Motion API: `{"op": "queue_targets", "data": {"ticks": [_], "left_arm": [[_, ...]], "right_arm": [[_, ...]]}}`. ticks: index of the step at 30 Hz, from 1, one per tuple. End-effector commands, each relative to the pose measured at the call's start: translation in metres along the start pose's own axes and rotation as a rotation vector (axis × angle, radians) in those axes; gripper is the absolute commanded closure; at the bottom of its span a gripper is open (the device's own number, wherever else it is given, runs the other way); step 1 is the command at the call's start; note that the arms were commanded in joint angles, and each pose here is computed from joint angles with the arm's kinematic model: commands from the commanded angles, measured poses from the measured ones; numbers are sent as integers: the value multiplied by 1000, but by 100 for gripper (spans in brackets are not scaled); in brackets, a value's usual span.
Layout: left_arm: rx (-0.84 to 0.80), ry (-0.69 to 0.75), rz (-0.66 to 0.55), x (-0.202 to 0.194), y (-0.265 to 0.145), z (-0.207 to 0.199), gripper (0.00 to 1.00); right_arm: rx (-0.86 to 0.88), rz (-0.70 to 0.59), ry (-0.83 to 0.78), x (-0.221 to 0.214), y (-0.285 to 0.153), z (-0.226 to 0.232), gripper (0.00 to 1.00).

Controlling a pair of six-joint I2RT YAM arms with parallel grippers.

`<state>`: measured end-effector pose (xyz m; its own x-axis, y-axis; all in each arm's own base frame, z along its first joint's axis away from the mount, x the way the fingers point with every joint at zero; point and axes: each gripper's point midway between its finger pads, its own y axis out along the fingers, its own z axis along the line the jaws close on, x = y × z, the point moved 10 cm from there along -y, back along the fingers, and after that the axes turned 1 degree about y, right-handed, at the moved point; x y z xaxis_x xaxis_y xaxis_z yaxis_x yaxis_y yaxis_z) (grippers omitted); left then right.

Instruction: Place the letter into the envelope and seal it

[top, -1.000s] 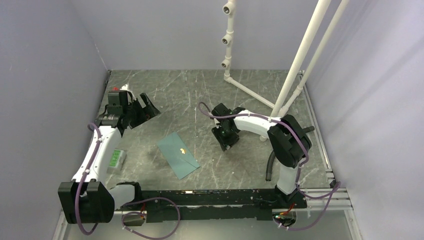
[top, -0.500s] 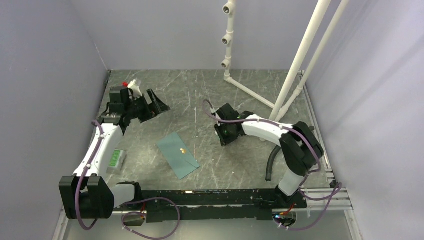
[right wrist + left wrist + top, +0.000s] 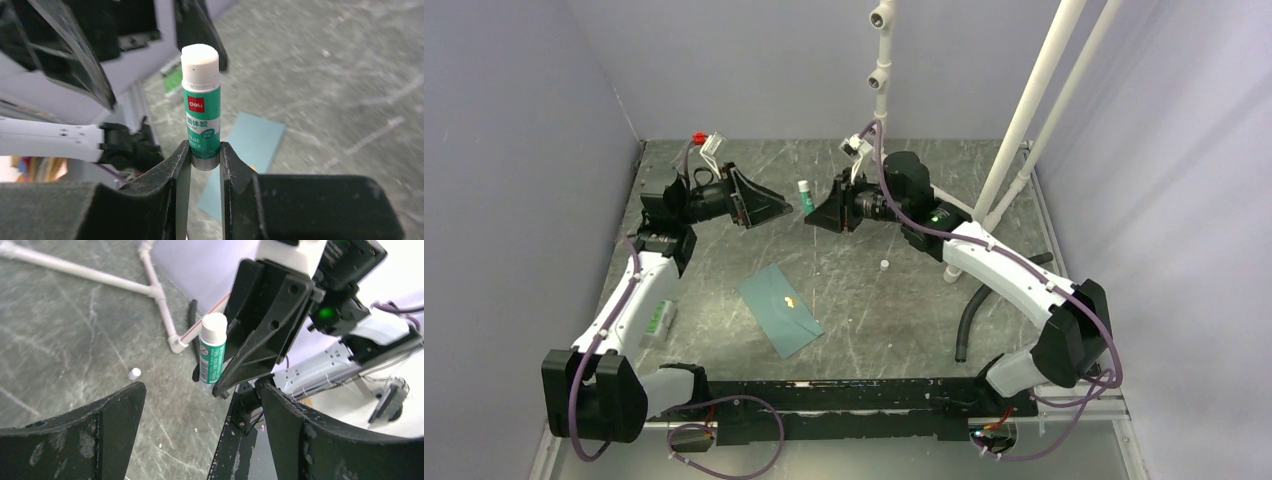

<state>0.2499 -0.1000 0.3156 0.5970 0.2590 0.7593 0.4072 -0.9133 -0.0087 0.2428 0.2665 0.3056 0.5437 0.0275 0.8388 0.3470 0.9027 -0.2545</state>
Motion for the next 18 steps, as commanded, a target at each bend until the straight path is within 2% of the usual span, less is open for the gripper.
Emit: {"op": "queue_targets", "data": {"ticks": [1, 7, 15, 18], "left_arm": [[-169, 149, 3, 12, 5, -32, 11], [-204, 145, -11, 13, 14, -39, 23], [-267, 94, -32, 15, 22, -36, 53], [-284, 82, -17, 14, 23, -35, 59]], "right_arm": [[285, -99, -8, 40, -2, 35, 87], [385, -86, 11, 44, -4, 45, 88], [408, -72, 22, 41, 0, 43, 92], [406, -69, 25, 41, 1, 42, 92]]}}
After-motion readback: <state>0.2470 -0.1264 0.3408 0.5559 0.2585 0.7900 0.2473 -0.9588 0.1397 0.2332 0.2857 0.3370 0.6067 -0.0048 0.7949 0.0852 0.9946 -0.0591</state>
